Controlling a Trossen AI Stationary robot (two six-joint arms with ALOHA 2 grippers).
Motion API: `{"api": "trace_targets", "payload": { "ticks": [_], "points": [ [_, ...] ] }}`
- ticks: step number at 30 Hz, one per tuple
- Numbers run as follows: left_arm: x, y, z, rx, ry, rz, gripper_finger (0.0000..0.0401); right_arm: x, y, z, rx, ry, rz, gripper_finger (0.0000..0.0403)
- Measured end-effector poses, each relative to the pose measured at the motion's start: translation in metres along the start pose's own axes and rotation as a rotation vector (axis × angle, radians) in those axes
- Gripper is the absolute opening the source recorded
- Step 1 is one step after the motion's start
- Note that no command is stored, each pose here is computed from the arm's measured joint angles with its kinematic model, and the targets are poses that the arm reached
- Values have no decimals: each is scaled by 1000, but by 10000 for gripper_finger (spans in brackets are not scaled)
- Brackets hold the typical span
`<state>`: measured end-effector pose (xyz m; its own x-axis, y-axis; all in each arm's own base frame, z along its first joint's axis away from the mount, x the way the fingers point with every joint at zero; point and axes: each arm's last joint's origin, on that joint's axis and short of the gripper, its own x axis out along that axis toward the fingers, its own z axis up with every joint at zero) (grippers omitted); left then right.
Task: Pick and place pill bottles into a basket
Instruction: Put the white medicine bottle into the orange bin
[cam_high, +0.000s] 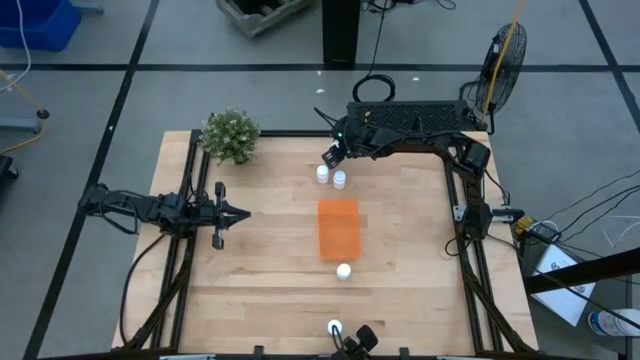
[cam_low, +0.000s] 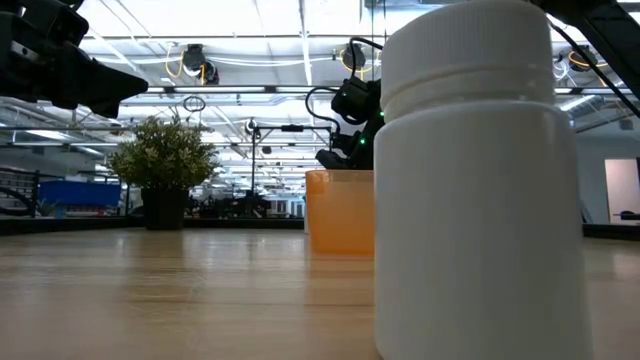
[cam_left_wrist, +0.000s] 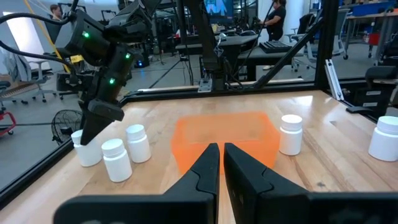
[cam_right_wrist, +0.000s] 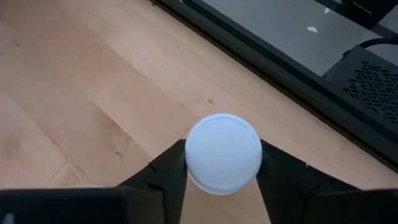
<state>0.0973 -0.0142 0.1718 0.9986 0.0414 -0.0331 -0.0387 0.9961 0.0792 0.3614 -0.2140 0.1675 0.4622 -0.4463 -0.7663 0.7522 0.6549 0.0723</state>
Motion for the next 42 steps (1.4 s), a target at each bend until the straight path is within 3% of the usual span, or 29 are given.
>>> {"api": "trace_targets", "payload": {
  "ticks": [12, 18, 29, 32, 37, 42],
  "points": [
    [0, 0, 0, 0, 0, 0, 31, -3, 2, 0, -24, -7, -30, 146],
    [0, 0, 0, 0, 0, 0, 31, -21, 8, 3, -55, -20, -41, 146],
    [0, 0, 0, 0, 1, 6, 31, -103, 29, 8, -117, -63, -81, 147],
    [0, 0, 0, 1, 2, 6, 31, -132, 40, 6, -126, -98, -45, 147],
    [0, 0, 0, 0, 1, 7, 31, -172, 68, -10, -149, -117, 48, 149],
    [0, 0, 0, 0, 0, 7, 31, -194, 102, -39, -215, -117, 43, 147]
  ]
}}
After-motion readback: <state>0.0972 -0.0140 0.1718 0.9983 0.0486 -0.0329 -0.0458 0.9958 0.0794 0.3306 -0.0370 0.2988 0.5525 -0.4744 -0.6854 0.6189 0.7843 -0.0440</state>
